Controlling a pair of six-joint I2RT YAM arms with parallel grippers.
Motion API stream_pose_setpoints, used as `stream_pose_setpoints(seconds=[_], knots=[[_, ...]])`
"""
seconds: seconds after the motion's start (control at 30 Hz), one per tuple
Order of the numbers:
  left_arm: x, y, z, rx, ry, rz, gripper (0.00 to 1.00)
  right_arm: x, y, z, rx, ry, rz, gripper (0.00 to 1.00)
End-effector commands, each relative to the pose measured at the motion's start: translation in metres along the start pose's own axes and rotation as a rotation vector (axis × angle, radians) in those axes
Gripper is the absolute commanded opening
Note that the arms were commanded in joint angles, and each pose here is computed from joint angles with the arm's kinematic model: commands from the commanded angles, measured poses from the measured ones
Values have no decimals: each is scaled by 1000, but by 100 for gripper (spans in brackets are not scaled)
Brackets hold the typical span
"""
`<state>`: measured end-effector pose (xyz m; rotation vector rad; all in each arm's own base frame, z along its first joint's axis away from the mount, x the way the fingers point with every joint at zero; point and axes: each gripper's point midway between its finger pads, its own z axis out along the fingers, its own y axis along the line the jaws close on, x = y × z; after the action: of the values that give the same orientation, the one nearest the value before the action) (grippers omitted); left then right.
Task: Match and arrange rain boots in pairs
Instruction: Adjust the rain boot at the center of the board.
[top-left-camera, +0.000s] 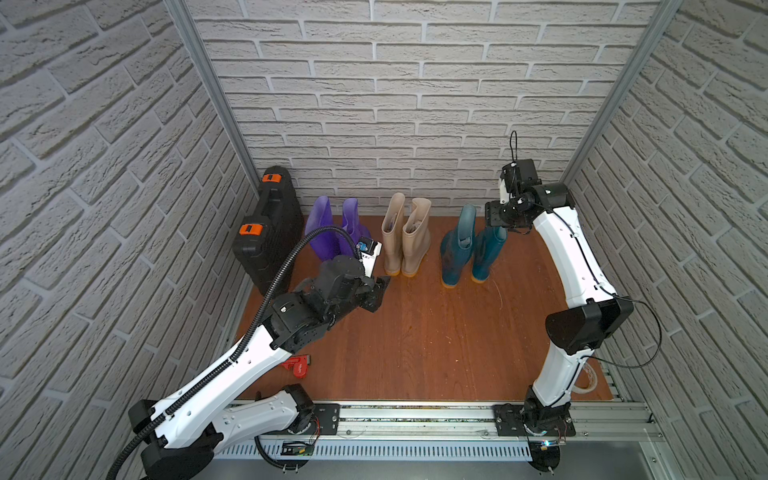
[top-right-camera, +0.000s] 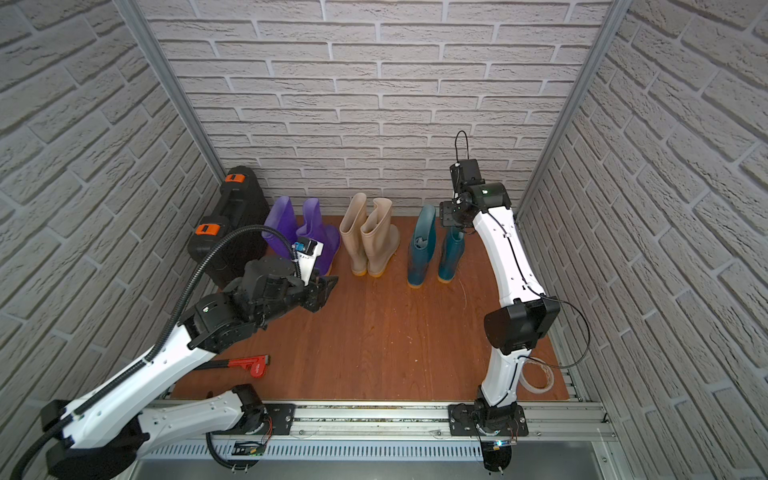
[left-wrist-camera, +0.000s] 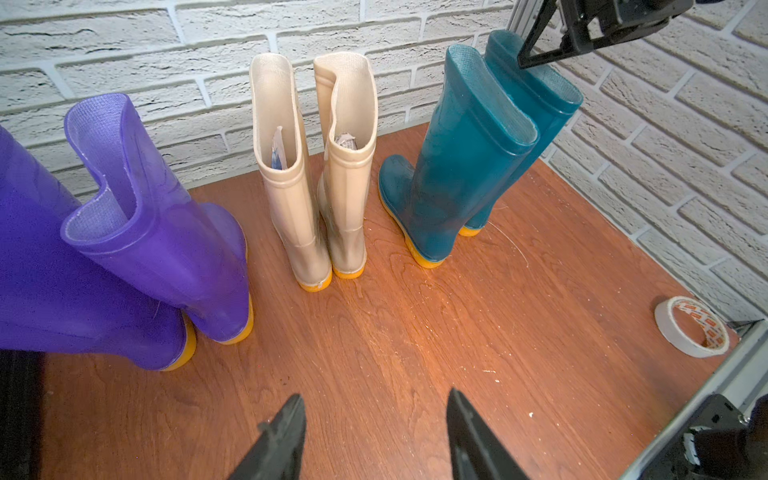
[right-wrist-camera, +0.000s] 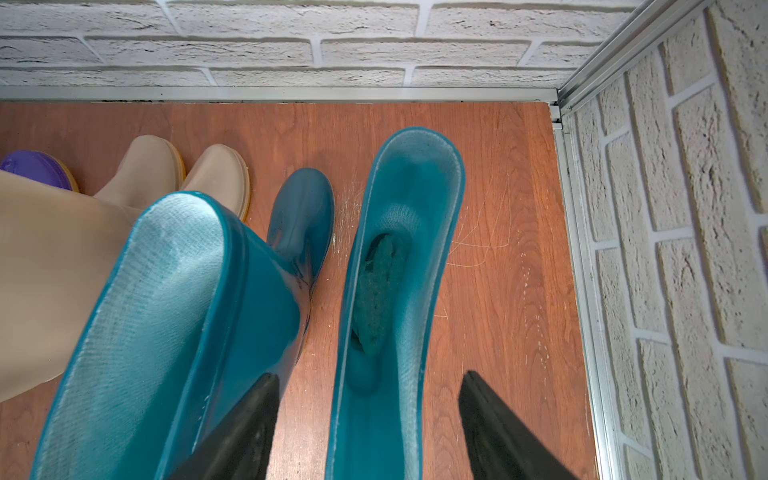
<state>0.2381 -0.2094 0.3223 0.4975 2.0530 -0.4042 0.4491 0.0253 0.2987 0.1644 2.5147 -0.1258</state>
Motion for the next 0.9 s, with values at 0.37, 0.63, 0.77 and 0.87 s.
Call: stream_pose_setpoints(seconds=[0.37,0.63,0.77,0.87], knots=[[-16,2,-7,-3,-58,-14,54,10,14,36,-79,67,19,36],[-16,2,-8,2,-66,-12,54,14,19,28,-122,77,27,7],[-16,0,-8,14,-67,-12,53,14,27,17,-188,57,37,6],[-17,-1,-8,19,-72,-14,53,13,34,9,-241,34,51,6]])
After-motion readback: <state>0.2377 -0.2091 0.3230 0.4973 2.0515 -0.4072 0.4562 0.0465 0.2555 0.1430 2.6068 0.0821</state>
